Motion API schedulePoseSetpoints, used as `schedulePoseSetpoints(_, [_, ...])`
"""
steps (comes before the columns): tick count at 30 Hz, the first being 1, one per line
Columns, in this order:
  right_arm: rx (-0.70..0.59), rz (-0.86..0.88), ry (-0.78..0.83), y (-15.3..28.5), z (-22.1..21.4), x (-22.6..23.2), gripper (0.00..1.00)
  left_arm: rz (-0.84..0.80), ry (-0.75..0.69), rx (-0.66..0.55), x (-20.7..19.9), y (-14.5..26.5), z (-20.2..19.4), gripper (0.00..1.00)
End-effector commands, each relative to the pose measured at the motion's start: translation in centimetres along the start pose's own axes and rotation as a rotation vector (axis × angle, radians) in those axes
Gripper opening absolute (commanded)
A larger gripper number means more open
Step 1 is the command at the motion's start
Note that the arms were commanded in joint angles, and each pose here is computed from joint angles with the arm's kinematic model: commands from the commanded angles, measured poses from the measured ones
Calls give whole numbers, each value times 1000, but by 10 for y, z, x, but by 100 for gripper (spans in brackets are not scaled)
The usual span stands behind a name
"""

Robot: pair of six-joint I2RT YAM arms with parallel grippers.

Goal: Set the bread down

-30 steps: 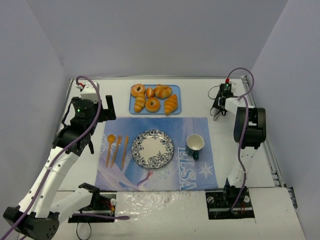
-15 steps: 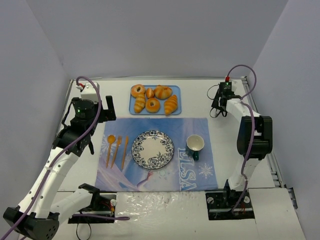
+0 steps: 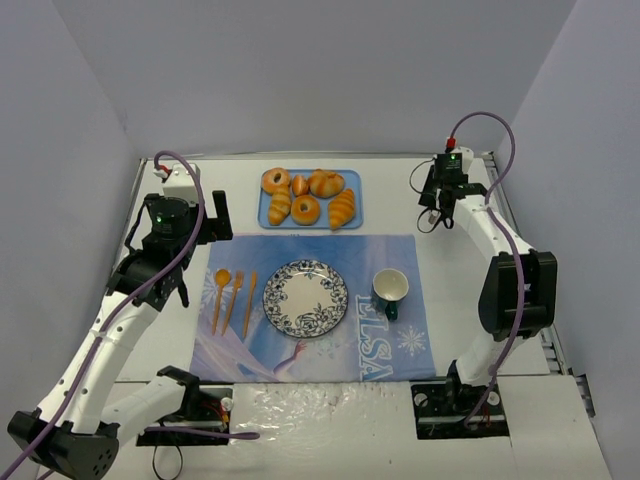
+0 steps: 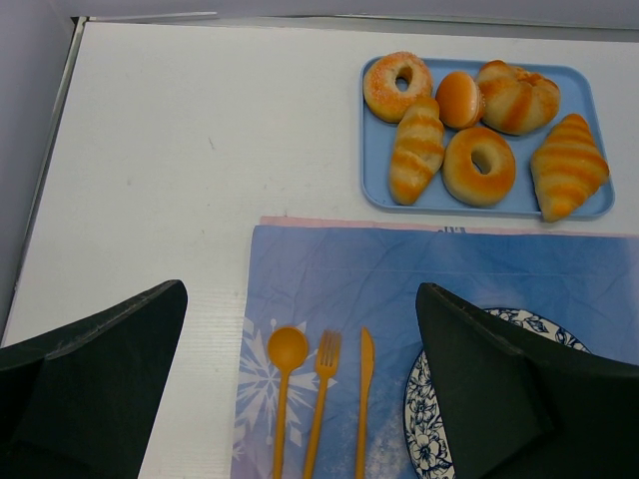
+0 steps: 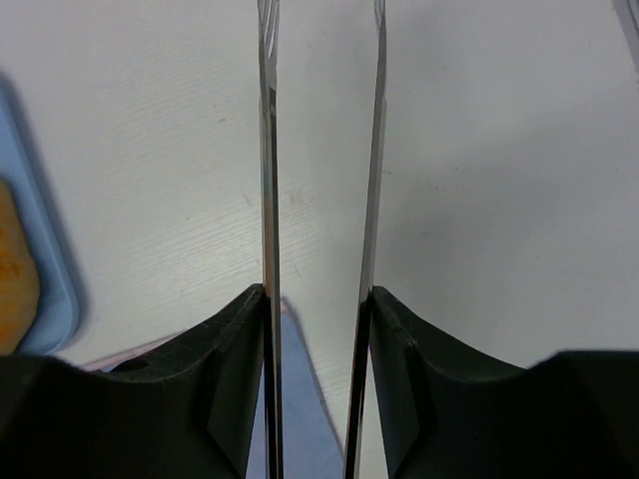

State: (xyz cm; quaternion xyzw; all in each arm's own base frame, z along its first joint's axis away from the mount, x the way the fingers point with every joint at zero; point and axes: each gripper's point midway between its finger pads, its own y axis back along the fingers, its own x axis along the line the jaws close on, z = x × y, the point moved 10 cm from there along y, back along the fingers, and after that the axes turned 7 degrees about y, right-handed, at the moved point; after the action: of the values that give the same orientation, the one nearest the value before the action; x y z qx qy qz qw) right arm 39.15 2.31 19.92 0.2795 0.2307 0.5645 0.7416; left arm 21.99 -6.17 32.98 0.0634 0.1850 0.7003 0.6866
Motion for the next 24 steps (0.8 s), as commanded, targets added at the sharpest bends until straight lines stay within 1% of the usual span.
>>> schedulePoseSetpoints(1, [-164,88,21,58,38,19,40,-7,23,-102,-2,6,26,97])
schedulePoseSetpoints(4, [-176,189,24,78,36,30,40,-10,25,-102,-2,6,26,97])
schedulePoseSetpoints(7, [-177,272,73,96,28,53,40,-9,26,-99,-2,6,26,97])
schedulePoseSetpoints(15, [-161,360,176,124,-3,99,42,-11,25,-98,-2,7,27,97])
schedulePoseSetpoints(24, [-149,393,219,138,-24,122,43,-10,24,-93,-2,6,26,97])
